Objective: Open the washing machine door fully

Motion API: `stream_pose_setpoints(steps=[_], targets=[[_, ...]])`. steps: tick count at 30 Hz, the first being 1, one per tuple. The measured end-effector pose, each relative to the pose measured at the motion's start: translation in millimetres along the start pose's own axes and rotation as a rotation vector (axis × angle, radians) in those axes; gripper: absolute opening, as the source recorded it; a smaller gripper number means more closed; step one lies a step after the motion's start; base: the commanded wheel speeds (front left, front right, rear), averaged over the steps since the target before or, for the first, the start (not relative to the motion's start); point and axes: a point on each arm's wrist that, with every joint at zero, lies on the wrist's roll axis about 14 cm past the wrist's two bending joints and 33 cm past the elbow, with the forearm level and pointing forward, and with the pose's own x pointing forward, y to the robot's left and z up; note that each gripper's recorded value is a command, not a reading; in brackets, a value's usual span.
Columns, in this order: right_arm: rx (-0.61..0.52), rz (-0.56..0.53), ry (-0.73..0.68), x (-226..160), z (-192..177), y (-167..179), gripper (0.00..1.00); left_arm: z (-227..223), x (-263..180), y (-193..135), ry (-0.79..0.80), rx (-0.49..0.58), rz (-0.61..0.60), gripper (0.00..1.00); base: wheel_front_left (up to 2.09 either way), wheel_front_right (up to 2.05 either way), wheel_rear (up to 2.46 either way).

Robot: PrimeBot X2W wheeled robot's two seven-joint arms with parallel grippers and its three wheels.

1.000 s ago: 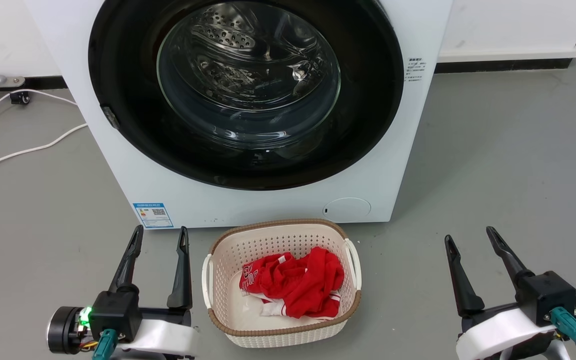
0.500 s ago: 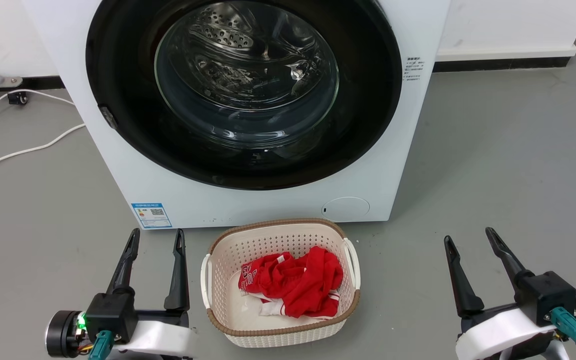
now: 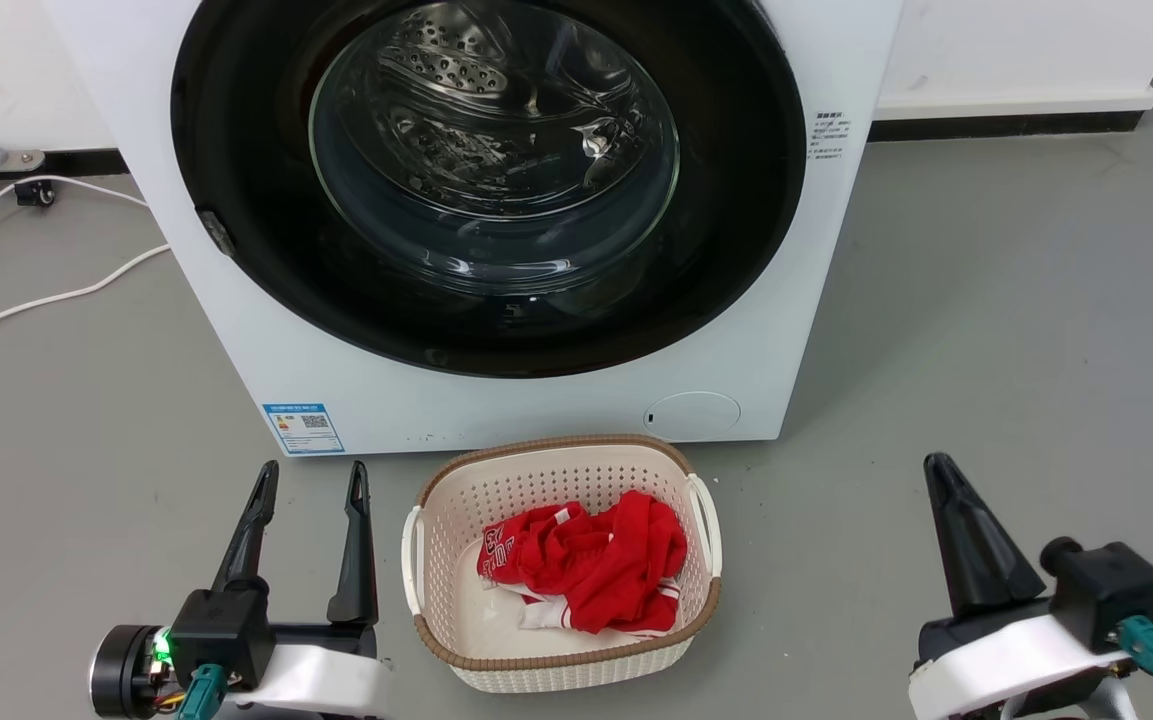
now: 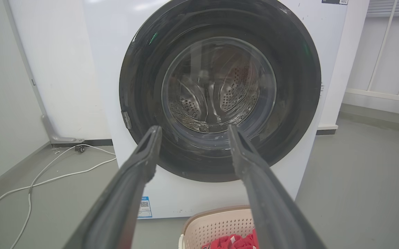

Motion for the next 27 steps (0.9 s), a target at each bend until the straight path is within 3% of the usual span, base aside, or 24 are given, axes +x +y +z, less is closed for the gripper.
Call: stream_pose_setpoints(steps=[6,16,23,27], targets=[[0.156,-0.013,-0.161,7.8,31.1,-4.1,0.0,-3.3,0.8,2.3,0.009,0.0,0.009,1.0,0.0,0.0,0.0],[0.691,-0.056,-0.387,44.4,75.9,-33.0,0.0,-6.3,8.6,8.6,0.012,0.0,0.03,1.0,0.0,0.0,0.0],[1.15,-0.058,-0.445,105.5,95.0,-65.3,0.0,-8.4,23.8,12.4,0.004,0.004,0.034,1.0,0.0,0.0,0.0],[1.262,-0.049,-0.404,144.6,94.4,-75.8,0.0,-11.0,35.3,14.4,0.0,0.004,0.036,1.0,0.0,0.0,0.0]])
